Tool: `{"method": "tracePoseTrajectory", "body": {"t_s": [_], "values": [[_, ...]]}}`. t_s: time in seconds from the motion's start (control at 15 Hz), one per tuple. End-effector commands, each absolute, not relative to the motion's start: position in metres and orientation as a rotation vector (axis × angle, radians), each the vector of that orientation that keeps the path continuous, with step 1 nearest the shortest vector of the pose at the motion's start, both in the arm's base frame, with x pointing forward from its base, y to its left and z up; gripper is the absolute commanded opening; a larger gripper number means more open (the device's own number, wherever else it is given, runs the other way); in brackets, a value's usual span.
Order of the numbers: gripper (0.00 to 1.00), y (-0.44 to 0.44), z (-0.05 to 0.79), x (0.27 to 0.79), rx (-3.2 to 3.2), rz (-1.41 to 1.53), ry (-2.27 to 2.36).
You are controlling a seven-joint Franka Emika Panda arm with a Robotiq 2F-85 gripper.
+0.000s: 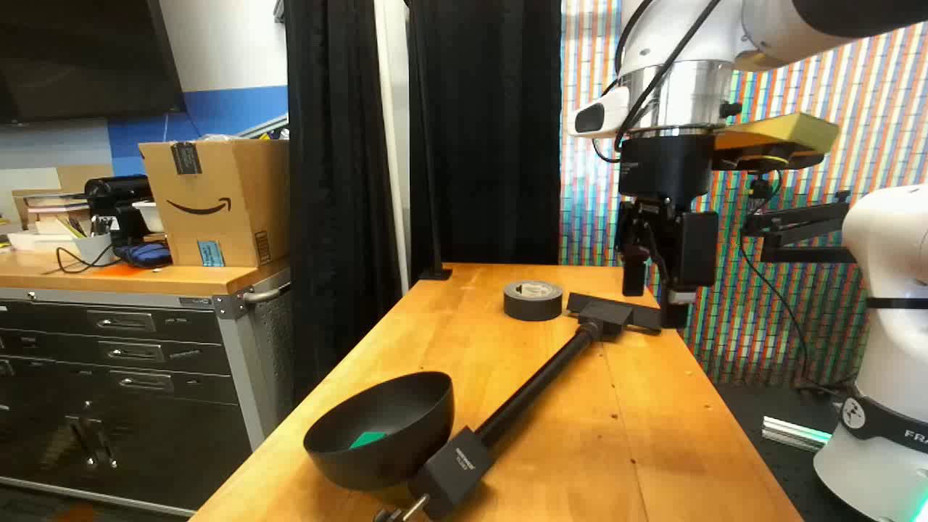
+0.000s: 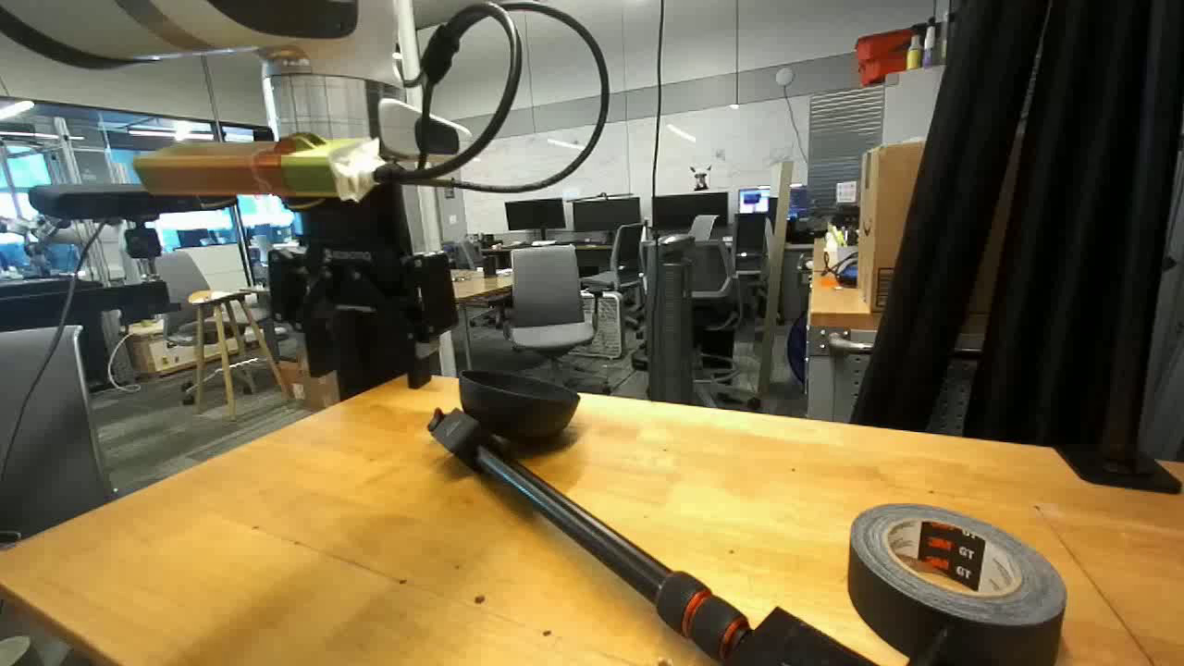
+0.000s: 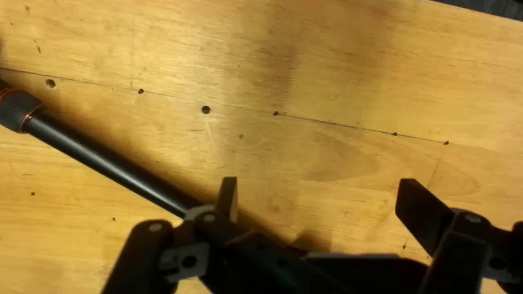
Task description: Move the bowl to the right side of the table
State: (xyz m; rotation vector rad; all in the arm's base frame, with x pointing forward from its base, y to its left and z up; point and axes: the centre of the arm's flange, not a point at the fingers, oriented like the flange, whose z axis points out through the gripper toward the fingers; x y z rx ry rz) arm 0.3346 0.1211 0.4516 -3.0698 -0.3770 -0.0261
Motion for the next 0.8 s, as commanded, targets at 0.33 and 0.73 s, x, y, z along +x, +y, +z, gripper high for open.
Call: {"method": "tracePoseTrajectory", "body": {"t_s": [0.33,0.73], "values": [[1.00,0.1217,0.4576,0.3356,-3.067,-0.047,-0.378],[1.00,0.1217,0.4577,0.3356,-3.067,-0.047,-0.378]]}}
